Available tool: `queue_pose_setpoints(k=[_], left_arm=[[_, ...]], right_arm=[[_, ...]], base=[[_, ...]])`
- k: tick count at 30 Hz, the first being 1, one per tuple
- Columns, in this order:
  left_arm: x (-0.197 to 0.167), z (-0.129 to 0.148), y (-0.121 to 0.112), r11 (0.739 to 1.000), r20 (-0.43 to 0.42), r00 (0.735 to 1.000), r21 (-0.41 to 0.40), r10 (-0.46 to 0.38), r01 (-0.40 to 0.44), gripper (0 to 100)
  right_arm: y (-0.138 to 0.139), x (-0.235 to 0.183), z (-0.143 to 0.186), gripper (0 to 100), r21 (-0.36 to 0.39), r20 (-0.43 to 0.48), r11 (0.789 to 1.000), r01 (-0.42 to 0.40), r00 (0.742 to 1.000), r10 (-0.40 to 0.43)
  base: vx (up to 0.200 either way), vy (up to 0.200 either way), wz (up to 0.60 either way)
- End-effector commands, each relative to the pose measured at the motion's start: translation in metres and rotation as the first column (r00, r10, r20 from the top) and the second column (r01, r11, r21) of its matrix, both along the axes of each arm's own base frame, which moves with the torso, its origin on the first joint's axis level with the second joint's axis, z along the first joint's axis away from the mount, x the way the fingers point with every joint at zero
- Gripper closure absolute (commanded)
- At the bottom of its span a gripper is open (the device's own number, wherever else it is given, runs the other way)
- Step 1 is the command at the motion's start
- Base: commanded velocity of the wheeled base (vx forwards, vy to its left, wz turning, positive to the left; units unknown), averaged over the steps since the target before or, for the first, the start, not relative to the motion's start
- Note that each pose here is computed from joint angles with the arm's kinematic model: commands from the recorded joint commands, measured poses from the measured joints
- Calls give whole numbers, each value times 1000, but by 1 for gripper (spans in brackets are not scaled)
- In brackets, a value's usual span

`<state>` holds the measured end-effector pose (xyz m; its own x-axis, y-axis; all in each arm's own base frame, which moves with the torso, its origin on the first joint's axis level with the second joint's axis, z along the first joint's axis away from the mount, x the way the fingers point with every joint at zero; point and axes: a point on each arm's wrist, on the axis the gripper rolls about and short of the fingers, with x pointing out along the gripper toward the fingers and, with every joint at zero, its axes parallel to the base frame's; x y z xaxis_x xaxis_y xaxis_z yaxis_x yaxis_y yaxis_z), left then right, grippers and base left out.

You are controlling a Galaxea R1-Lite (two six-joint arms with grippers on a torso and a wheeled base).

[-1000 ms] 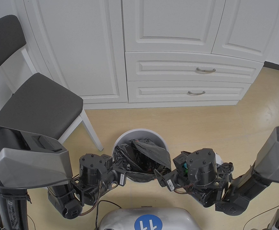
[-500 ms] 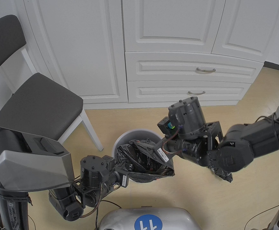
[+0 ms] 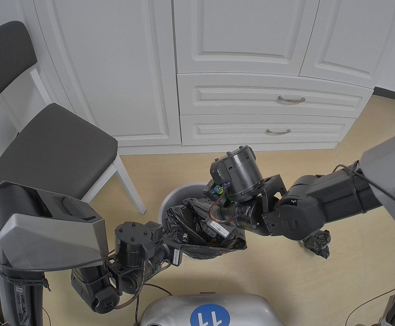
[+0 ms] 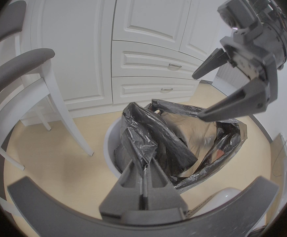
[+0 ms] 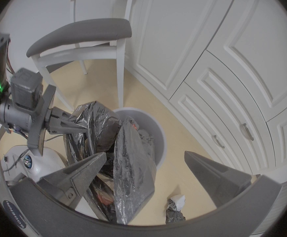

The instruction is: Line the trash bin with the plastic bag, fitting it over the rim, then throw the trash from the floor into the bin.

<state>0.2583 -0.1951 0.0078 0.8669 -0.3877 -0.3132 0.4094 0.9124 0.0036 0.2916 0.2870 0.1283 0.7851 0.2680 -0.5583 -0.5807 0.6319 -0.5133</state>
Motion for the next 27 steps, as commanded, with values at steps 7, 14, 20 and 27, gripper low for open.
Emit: queue_pose_setpoints(k=[7,14,20,27], left_arm=[[0,-3,0,1000,-7,1000,5,0,0,100],[0,-3,0,1000,-8,1000,6,0,0,100],[0,-3,0,1000,-2,1000,0,1,-1,100],[8,4,8,999,33,999,-24,36,-35,100]], right_arm=[[10,24,-33,0,-35,-27,999,22,999,-23],[5,53,-29,100,-29,19,998,54,998,-54],[-7,63,-23,100,-12,30,994,105,994,-105],[-58,51,-3,100,19,2,975,222,975,-222]], base=[[0,0,0],[0,0,0],[0,0,0],[0,0,0]])
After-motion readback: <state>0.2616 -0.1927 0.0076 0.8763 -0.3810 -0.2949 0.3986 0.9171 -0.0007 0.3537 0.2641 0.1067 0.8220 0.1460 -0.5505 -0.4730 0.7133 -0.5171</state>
